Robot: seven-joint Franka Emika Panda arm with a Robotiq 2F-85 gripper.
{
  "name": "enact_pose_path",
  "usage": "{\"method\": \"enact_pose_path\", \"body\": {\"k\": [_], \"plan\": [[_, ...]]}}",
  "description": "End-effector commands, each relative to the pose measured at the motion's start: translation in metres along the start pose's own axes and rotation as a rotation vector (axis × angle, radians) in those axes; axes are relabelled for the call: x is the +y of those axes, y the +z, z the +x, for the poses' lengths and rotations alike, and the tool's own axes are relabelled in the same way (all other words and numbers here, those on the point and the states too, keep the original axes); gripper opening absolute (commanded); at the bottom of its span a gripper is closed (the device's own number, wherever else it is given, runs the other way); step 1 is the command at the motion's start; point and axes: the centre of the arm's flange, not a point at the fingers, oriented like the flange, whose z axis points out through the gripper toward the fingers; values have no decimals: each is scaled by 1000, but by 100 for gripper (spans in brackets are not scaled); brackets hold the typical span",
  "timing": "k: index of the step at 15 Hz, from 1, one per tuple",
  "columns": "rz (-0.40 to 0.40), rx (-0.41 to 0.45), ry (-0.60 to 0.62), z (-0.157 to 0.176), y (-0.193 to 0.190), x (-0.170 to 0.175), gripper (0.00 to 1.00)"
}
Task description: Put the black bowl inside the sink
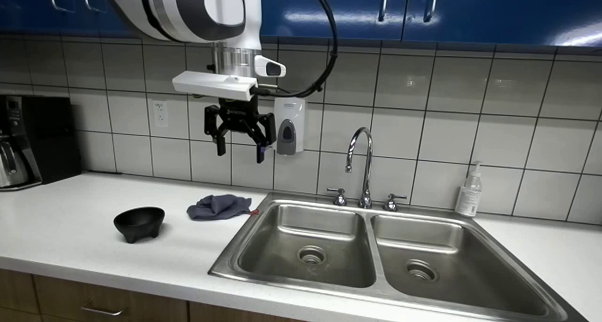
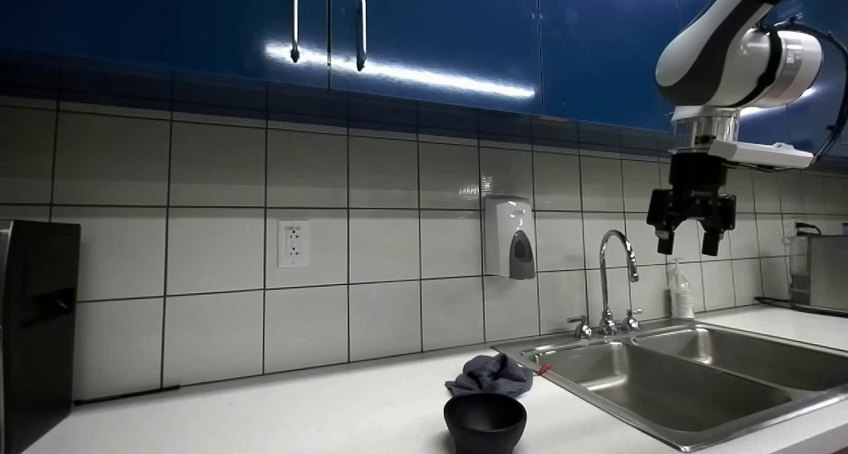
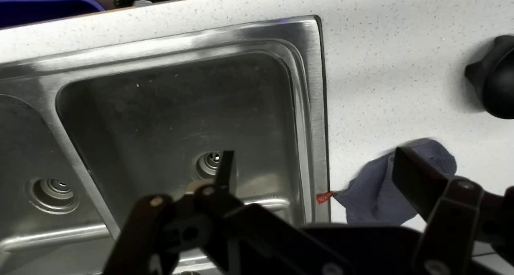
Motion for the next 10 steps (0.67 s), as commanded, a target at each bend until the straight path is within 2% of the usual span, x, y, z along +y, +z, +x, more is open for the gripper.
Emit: {"method": "enact_pose_path", "body": {"k": [1, 10], "plan": [[3, 7, 7, -2, 1, -2, 100], [-13, 90, 104, -31, 18, -51, 100]]}}
